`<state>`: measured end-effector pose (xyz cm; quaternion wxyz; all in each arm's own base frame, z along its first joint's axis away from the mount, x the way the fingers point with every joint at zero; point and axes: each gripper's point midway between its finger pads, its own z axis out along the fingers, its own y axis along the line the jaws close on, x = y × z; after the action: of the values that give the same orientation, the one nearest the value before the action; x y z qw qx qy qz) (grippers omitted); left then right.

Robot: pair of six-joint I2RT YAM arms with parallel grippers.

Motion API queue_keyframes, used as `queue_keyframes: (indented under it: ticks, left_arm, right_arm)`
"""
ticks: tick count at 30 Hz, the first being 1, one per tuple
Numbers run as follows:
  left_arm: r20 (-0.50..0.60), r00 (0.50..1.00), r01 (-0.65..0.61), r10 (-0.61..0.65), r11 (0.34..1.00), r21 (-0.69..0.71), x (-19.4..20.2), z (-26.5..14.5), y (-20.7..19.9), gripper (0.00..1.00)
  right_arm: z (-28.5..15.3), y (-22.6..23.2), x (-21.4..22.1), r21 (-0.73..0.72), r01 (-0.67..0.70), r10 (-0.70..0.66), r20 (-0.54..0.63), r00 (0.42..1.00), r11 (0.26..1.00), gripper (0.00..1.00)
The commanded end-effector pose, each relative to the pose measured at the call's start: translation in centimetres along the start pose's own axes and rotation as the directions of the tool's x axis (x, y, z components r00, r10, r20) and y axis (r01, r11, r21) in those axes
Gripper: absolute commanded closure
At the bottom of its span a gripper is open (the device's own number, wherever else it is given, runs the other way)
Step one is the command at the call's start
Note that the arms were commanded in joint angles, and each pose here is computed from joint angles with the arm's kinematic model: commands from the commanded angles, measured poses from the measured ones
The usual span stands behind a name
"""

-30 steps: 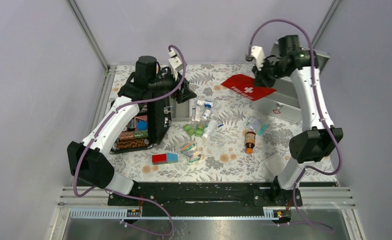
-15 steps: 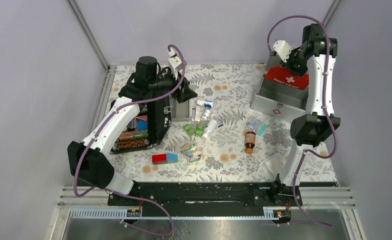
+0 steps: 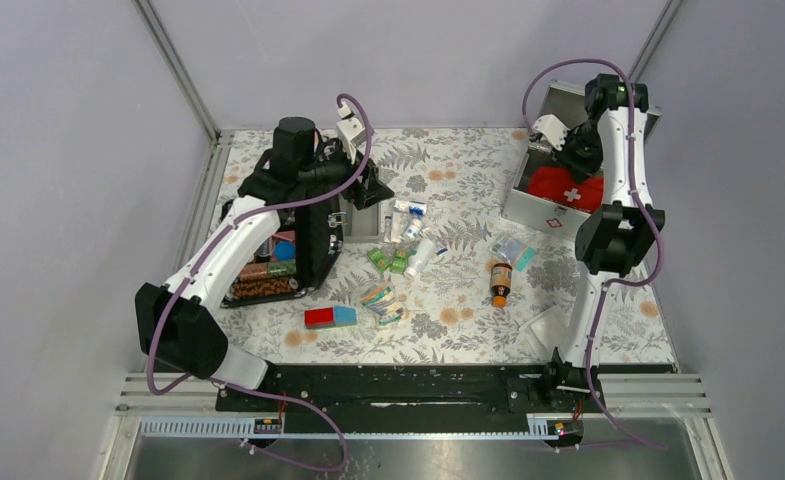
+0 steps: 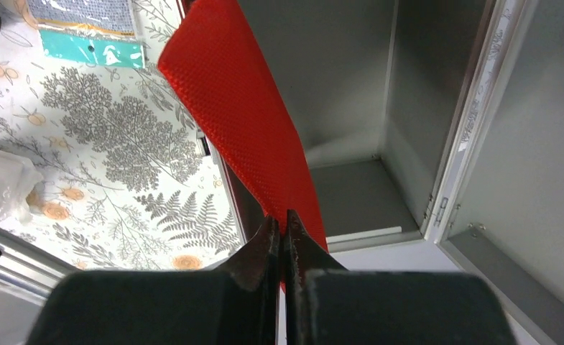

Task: Organize the medicine kit
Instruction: Place the medicine pouch inside the medicine box.

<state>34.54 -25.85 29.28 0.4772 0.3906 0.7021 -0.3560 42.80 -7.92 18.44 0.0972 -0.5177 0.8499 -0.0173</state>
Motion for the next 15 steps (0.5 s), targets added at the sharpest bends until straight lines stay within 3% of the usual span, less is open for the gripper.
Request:
queue_keyframes:
  ticks: [1, 9, 15]
  left_arm:
    - [0.046, 0.997, -0.057, 0.057, 0.998, -0.006, -1.8, -0.9, -0.7, 0.28]
    - [-0.043, 0.994, -0.107, 0.105, 0.994, -0.027, -0.9, -1.0, 0.3, 0.28]
    - [-0.053, 0.993, -0.111, 0.11, 0.993, -0.028, -1.2, -0.8, 0.7, 0.28]
  right_arm:
    - [0.7, 3.0, -0.2, -0.152, -0.082, 0.087, 0.027, 0.996, 0.985, 1.0]
    - [3.2, 4.0, 0.5, -0.241, -0.145, 0.142, -0.029, 0.989, 0.96, 1.0]
    - [4.9, 1.9, 1.5, -0.179, -0.176, 0.164, -0.076, 0.983, 0.968, 1.0]
